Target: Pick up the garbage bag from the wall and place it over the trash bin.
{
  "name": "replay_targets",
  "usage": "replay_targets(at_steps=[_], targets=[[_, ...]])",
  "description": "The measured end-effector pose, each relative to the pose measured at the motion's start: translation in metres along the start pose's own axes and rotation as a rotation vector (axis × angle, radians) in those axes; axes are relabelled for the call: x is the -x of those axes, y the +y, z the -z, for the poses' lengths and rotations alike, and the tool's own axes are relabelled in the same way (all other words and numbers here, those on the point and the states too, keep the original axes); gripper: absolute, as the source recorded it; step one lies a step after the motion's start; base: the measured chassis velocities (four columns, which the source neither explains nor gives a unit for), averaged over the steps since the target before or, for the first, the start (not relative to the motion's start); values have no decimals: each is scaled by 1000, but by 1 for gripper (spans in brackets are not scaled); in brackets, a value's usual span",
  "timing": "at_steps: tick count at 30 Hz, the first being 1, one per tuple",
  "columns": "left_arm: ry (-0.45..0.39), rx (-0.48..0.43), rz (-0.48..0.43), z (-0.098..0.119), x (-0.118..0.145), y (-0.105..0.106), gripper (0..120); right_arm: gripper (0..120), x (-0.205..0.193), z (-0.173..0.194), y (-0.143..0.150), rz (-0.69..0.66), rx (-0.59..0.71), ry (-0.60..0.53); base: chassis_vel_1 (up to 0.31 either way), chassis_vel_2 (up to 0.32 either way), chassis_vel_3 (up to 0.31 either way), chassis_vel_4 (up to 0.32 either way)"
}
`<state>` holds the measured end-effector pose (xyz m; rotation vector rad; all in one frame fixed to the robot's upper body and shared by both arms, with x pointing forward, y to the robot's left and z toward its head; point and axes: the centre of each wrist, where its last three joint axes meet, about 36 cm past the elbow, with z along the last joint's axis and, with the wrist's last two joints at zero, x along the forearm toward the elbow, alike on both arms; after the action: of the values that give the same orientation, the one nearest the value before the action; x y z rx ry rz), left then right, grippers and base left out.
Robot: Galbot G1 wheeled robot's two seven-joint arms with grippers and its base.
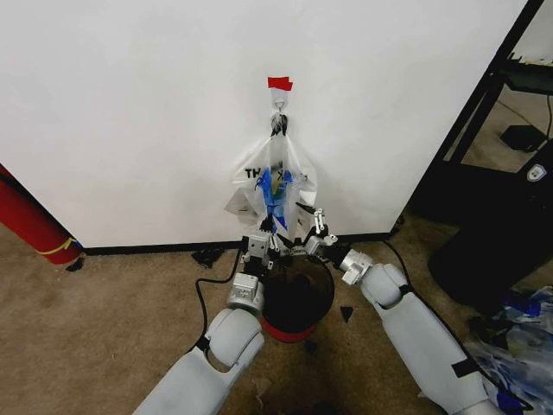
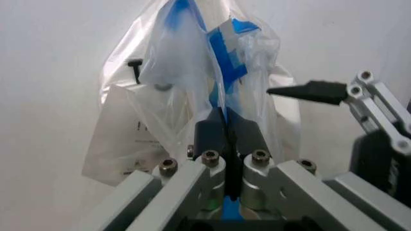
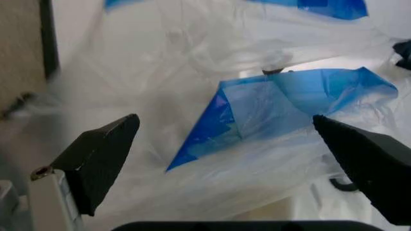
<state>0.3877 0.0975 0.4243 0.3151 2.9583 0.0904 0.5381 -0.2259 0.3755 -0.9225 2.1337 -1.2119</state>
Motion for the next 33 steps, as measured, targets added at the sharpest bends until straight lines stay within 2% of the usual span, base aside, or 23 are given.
replay_targets(at_steps=[10, 20, 21, 23, 24, 25, 27, 31, 33], targets=[[-3, 3, 12, -2, -5, 4, 0, 100, 8, 0, -5, -108, -102, 79, 0, 0, 0, 0], [-3, 4, 11, -3, -10, 5, 0, 97, -18, 7, 0, -242, -115, 191, 0, 0, 0, 0], [-3, 5, 10, -3, -11, 4, 0, 90, -23, 7, 1, -257, -116, 215, 0, 0, 0, 0], [-2, 6, 9, -4, -12, 4, 0, 86, -28, 5, 2, -272, -117, 240, 0, 0, 0, 0], [-3, 5, 7, -4, -12, 2, 0, 79, -32, 4, 2, -290, -120, 261, 0, 0, 0, 0], [-3, 5, 7, -4, -12, 2, 0, 79, -32, 4, 2, -290, -120, 261, 0, 0, 0, 0], [-2, 5, 2, -5, -14, 0, 0, 71, -35, 2, 2, -324, -119, 284, 0, 0, 0, 0], [-1, 7, -3, -7, -15, -2, 0, 52, -36, 2, 6, -393, -61, 310, 0, 0, 0, 0], [0, 8, -3, -7, -15, -2, 0, 49, -37, 0, 8, -406, -46, 318, 0, 0, 0, 0]])
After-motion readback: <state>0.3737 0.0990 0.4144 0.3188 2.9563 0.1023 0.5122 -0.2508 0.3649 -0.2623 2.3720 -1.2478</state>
